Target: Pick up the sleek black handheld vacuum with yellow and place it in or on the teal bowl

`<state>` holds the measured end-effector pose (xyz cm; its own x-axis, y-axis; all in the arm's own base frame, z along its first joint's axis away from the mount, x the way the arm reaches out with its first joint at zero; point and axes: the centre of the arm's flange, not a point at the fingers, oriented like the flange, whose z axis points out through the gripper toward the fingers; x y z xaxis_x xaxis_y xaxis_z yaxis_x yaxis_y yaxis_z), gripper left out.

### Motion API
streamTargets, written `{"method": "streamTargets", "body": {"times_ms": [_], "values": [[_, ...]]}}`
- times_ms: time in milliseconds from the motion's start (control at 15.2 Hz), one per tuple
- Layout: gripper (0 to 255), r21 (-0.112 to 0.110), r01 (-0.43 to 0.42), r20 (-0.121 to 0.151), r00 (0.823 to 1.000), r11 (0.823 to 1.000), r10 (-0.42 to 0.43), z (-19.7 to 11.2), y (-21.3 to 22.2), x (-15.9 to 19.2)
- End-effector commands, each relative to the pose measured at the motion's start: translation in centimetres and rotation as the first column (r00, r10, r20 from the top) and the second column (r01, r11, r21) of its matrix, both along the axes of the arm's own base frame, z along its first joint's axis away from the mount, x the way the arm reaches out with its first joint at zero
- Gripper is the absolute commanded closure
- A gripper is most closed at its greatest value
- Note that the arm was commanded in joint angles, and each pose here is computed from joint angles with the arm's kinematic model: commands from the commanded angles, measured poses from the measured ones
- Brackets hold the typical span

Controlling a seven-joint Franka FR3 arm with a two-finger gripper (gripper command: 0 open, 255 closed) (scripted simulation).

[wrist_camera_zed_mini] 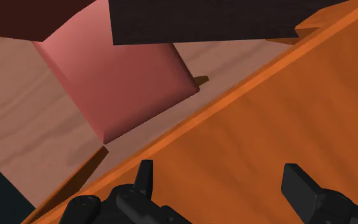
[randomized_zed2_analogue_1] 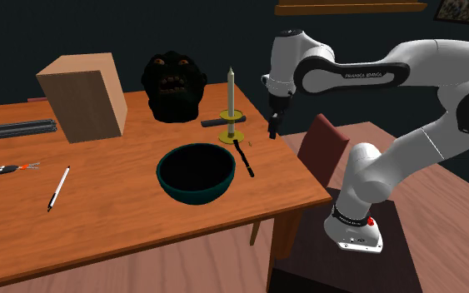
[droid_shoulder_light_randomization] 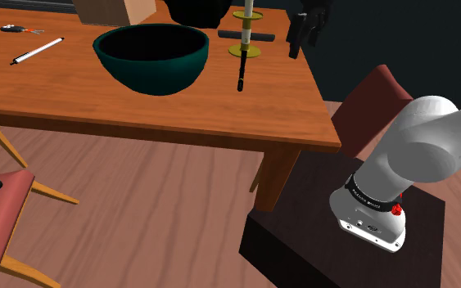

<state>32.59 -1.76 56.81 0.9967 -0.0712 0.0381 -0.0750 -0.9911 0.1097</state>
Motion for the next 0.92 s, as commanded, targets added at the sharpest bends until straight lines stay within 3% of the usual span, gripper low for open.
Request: {"method": "streamTargets", "body": {"times_ms": [0, 198, 396, 594, 726, 858], "values": [[0, 0.0, 0.0, 0.0, 1.0, 1.0, 0.0, 0.0, 0.0, 0.0], [0, 0.014, 0.188, 0.011, 0.982, 0.982, -0.188, 0.5, 3.8, 0.5], [0, 0.03, 0.368, 0.02, 0.929, 0.929, -0.369, 1.1, 7.4, 1.7], [0, 0.047, 0.535, 0.025, 0.843, 0.843, -0.537, 1.7, 10.7, 3.5], [0, 0.059, 0.637, 0.027, 0.769, 0.769, -0.639, 2.2, 12.7, 5.0], [0, 0.071, 0.727, 0.027, 0.682, 0.682, -0.73, 2.7, 14.5, 6.8]]}}
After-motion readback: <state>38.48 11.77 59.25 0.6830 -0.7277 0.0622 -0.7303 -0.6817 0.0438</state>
